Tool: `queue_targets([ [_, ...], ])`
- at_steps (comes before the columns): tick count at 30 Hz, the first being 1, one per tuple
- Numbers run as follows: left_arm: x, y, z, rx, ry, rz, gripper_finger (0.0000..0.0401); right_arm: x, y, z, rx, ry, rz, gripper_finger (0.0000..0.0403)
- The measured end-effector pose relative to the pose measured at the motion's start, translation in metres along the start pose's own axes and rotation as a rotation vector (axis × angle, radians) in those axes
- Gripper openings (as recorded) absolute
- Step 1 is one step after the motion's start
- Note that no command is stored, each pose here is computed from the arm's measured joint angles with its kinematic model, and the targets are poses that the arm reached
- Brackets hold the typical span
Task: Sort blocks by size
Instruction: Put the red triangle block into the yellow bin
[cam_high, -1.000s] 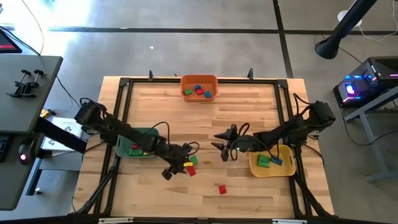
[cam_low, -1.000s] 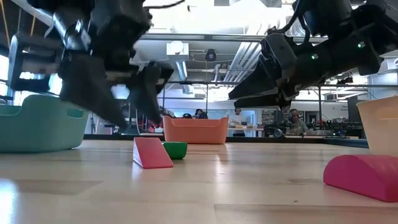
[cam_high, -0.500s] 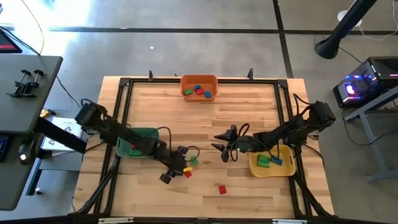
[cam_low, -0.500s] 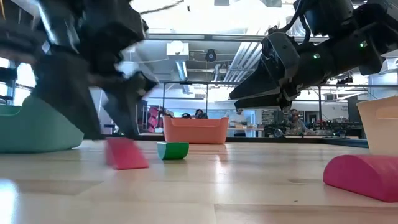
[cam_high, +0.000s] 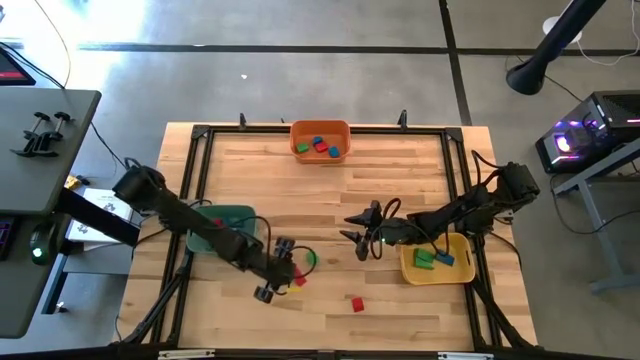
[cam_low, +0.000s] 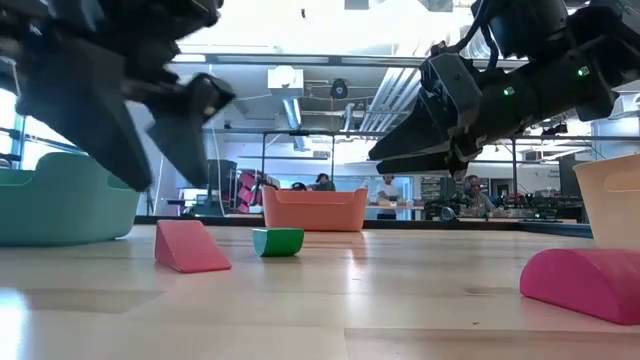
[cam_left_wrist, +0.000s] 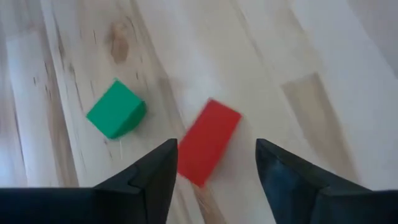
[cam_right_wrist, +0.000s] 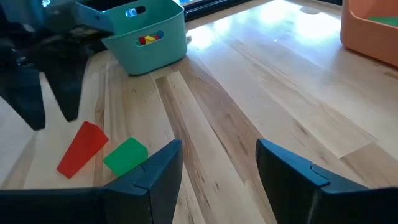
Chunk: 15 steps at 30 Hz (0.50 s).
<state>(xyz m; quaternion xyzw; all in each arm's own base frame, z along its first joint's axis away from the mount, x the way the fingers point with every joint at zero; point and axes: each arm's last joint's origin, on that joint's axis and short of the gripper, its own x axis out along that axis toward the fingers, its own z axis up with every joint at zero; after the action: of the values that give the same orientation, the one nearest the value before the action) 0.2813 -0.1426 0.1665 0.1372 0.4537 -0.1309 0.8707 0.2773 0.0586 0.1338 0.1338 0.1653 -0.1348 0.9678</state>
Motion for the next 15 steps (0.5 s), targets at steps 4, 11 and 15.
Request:
queue_targets([
  [4,0.015,0.014,-0.002,-0.011,0.012,-0.003,0.0235,0.000,0.000,0.000,0.000,0.000,0.000,0.0199],
  [11,0.039,0.031,-0.012,-0.002,0.078,-0.084,0.0283,0.000,0.000,0.000,-0.008,0.001,-0.001,0.0199],
  [15,0.047,0.031,-0.017,0.027,0.103,-0.100,0.0286,0.000,0.000,0.000,-0.005,0.000,-0.001,0.0199],
])
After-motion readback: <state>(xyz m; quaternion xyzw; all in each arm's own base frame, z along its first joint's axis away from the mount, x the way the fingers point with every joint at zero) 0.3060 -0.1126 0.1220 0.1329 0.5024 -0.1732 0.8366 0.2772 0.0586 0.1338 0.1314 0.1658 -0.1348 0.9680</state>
